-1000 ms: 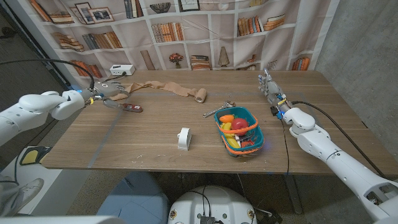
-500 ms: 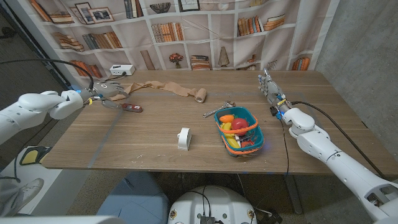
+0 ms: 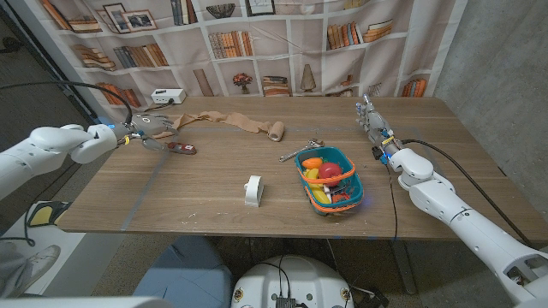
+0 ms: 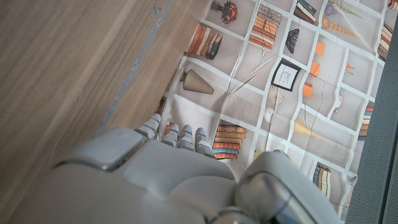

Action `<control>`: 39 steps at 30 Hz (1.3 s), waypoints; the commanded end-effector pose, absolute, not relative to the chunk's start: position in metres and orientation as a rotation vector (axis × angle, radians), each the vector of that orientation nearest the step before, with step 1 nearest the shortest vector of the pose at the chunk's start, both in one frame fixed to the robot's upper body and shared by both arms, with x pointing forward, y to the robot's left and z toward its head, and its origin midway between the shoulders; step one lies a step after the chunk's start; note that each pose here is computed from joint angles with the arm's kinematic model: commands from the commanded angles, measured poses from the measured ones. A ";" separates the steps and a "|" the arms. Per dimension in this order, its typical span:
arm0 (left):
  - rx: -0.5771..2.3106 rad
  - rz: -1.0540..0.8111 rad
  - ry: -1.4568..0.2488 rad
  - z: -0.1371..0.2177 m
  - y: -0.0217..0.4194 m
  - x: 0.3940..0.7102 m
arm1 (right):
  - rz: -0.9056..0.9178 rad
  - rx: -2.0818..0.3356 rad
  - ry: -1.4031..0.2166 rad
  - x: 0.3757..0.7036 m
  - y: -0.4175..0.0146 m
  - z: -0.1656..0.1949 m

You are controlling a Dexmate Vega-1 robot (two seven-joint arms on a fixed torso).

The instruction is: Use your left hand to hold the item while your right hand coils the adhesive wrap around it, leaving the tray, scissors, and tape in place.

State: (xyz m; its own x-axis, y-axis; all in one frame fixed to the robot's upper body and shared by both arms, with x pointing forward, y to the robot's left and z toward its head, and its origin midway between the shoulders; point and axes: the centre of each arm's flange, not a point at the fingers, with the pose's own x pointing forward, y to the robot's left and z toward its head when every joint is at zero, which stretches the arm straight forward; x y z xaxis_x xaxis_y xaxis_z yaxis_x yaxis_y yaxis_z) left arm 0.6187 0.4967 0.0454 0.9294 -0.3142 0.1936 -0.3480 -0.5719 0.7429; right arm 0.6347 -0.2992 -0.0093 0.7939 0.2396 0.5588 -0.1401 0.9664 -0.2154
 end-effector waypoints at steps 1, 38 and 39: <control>2.230 0.019 -0.454 0.042 0.497 0.627 | 0.198 -0.177 -0.616 0.635 -0.299 -0.007; 2.213 -0.025 -0.437 0.039 0.496 0.648 | 0.203 -0.185 -0.600 0.643 -0.295 0.000; 2.213 -0.026 -0.438 0.039 0.496 0.648 | 0.204 -0.188 -0.602 0.644 -0.295 0.001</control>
